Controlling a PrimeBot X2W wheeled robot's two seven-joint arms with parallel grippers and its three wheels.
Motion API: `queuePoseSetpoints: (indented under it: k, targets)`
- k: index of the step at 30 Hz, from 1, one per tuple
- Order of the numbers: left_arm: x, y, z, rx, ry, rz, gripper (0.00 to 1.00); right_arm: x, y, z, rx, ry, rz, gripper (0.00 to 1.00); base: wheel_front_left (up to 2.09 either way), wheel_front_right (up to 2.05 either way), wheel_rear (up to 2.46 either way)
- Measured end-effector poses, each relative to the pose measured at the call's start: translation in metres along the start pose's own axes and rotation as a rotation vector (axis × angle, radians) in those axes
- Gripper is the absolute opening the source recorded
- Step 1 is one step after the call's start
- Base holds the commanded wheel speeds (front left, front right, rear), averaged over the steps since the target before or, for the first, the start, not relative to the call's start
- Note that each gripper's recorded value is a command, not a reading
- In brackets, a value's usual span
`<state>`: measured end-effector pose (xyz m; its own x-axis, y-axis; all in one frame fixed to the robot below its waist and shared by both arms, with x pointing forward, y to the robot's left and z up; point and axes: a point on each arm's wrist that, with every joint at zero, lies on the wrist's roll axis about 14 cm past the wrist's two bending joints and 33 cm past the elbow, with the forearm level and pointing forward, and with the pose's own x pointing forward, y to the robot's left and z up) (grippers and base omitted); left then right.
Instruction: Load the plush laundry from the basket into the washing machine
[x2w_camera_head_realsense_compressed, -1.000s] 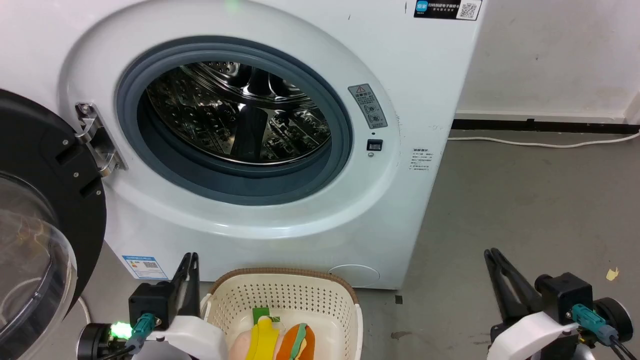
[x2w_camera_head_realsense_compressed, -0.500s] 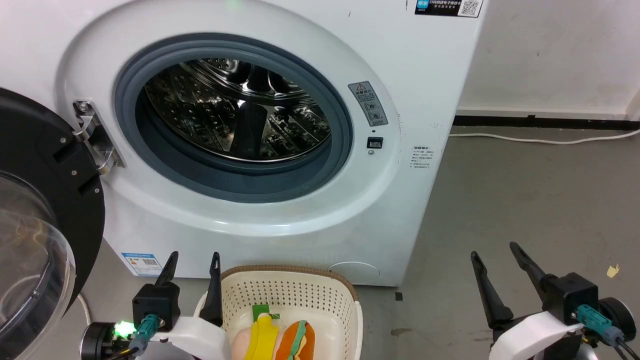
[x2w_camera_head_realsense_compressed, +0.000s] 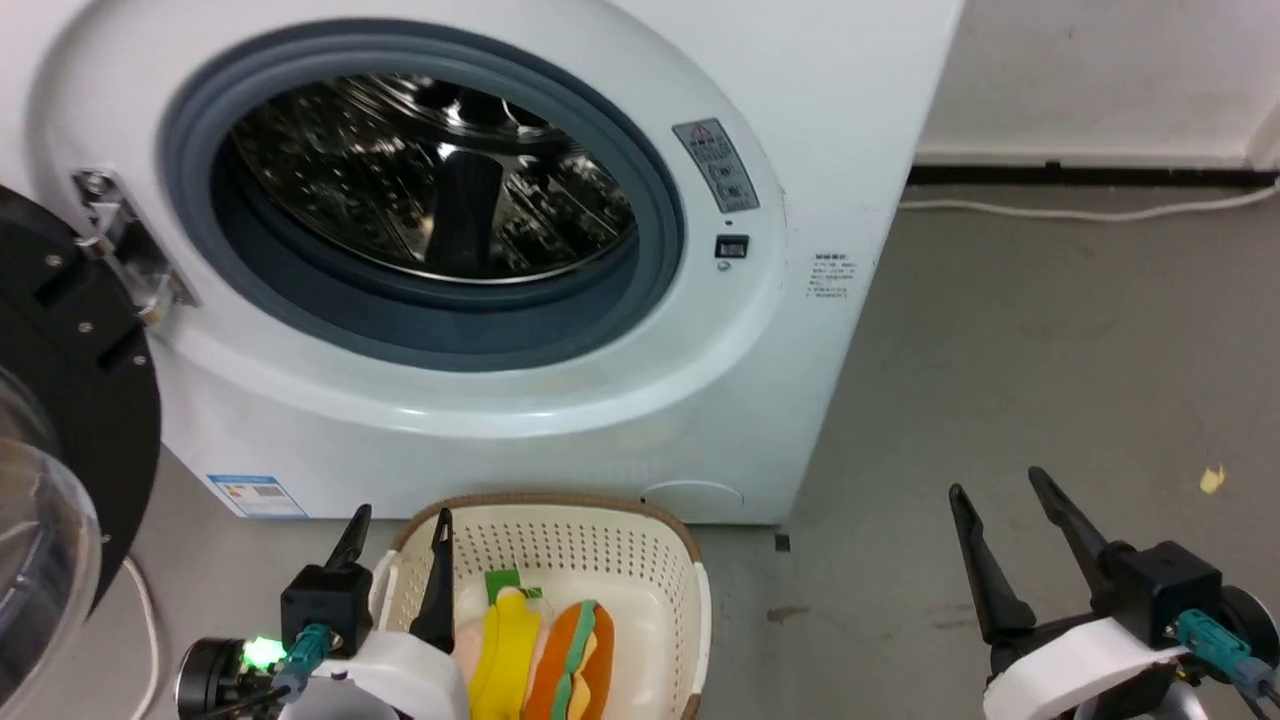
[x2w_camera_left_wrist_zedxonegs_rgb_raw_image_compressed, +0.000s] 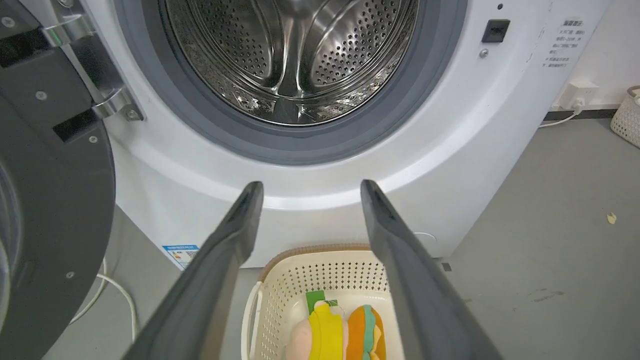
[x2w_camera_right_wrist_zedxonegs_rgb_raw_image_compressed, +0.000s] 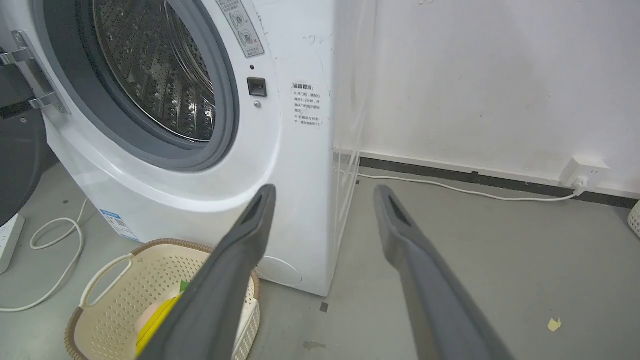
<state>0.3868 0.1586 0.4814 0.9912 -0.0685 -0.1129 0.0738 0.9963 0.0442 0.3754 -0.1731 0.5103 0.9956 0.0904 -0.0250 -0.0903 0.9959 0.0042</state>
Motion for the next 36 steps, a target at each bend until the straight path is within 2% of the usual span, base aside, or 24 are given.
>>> queuePoseSetpoints:
  k: [23, 28, 36]
  targets:
    - [0.047, -0.038, -0.104, 0.035, 0.323, -0.199, 1.00, 0.012, -0.024, -0.028, 0.064, 0.051, -0.074, 1.00, 0.00, 0.00, 0.00]
    - [0.046, -0.056, -0.148, 0.051, 0.490, -0.292, 1.00, 0.013, -0.032, -0.037, 0.082, 0.066, -0.102, 1.00, 0.00, 0.00, 0.00]
    - [0.053, -0.057, -0.185, 0.070, 0.621, -0.352, 1.00, 0.013, -0.041, -0.050, 0.109, 0.090, -0.136, 1.00, 0.00, 0.00, 0.00]
